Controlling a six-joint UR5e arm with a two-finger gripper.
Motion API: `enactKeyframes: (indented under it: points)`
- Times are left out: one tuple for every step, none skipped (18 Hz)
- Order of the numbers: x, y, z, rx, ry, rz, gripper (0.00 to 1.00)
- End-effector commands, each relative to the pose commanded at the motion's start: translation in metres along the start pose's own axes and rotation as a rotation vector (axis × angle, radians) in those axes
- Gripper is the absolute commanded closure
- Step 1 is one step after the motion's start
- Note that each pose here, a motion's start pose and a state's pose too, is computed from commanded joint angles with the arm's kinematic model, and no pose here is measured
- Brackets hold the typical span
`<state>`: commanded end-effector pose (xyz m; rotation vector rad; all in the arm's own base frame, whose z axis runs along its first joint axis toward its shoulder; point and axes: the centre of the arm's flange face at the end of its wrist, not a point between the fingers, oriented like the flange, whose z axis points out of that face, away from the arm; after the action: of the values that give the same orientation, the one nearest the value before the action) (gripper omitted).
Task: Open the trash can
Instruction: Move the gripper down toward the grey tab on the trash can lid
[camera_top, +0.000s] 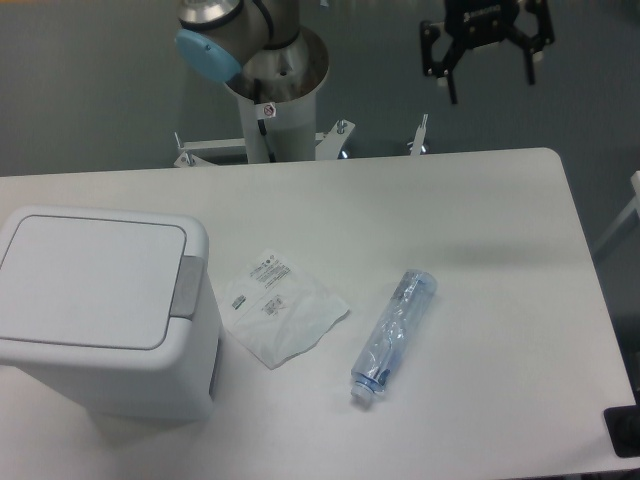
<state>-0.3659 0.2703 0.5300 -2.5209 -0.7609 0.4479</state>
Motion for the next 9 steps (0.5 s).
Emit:
enactKeyframes:
  points:
    - [0.016,-0.01,0.0,0.017,0.034,-0.027,0.0]
    - [0.029,-0.022,0.003,0.034,0.076,-0.065,0.0]
    - [0.033,-0.032,0.004,0.045,0.101,-0.107,0.0]
    - [0.039,-0.046,0.006,0.056,0.133,-0.15,0.0]
    - [0.045,-0.06,0.01,0.062,0.16,-0.189,0.0]
    - [0.054,-0.074,0.013,0.064,0.178,-0.215,0.0]
    - [0.064,-0.087,0.018,0.075,0.192,-0.228,0.0]
    - [0.074,-0.096,0.023,0.096,0.2,-0.232,0.0]
    - [0.081,-0.103,0.026,0.125,0.208,-0.226,0.0]
